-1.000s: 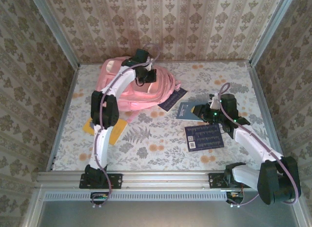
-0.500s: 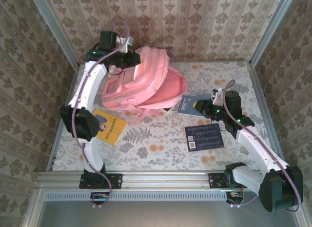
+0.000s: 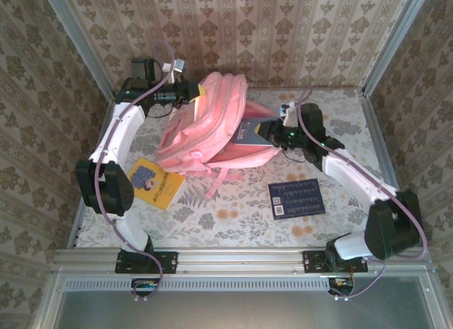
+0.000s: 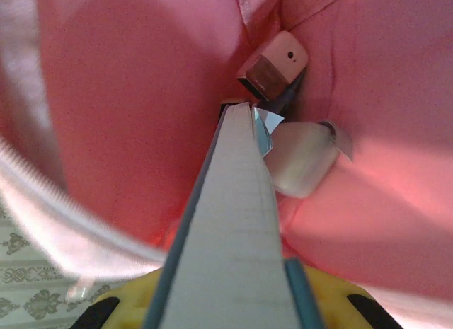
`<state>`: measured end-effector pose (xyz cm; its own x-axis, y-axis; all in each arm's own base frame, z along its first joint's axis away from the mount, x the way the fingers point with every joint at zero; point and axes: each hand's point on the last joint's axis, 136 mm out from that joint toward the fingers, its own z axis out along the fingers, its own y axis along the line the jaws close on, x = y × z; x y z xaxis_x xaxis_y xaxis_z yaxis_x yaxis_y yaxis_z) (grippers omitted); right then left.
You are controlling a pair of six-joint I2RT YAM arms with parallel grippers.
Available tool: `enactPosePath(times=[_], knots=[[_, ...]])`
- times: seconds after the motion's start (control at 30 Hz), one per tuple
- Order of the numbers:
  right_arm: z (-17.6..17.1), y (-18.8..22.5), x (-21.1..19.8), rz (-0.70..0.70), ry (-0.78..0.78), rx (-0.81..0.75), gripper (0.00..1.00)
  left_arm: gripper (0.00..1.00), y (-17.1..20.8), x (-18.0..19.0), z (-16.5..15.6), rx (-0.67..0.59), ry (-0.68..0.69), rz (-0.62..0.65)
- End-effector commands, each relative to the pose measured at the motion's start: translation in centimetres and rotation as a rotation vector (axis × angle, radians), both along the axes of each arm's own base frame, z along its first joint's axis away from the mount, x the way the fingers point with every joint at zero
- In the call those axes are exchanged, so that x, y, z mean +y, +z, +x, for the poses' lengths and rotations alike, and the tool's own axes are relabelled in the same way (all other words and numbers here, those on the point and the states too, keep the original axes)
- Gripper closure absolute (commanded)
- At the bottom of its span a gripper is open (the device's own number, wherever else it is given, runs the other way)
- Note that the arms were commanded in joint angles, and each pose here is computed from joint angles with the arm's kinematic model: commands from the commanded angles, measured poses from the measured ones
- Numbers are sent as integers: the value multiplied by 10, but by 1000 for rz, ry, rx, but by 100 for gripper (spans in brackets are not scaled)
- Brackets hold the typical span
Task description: Pack the student bag
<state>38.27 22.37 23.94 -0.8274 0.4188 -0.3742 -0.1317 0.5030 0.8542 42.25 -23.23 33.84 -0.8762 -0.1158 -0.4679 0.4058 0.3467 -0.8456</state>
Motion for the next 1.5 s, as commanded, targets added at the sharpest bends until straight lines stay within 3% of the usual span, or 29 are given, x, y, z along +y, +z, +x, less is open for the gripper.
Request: enactPosePath(times=[0.0, 0.23, 0.5, 0.6, 0.63, 0.67, 0.7, 0.77, 0.87, 1.17, 1.47], knots=[[26, 7, 21, 105, 9, -9, 100, 100, 81, 0, -28, -247, -93, -119], [77, -6, 74, 243, 69, 17, 100, 100, 86, -1, -30, -255, -111, -142], [104, -70, 158, 171, 127, 136, 99, 100, 82, -1, -25, -244, -103, -145], [116, -93, 175, 94, 96, 169, 89, 100, 82, -2, -24, -244, -103, -146], [119, -100, 179, 74, 90, 182, 78, 100, 81, -2, -23, -241, -100, -145], [121, -102, 183, 61, 95, 184, 57, 100, 79, -1, -22, -235, -98, -144], [123, -104, 183, 44, 94, 186, 42, 100, 77, 0, -21, -231, -91, -143], [124, -103, 174, -4, 66, 162, 27, 100, 75, 1, -20, -227, -85, -142], [118, -95, 160, -59, 60, 120, 15, 100, 75, 5, -17, -223, -66, -142], [107, -86, 113, -150, 30, 115, 2, 100, 73, 22, -6, -212, 5, -142], [84, -50, 65, -244, -26, 27, 3, 100, 52, 32, 5, -171, 91, -67]])
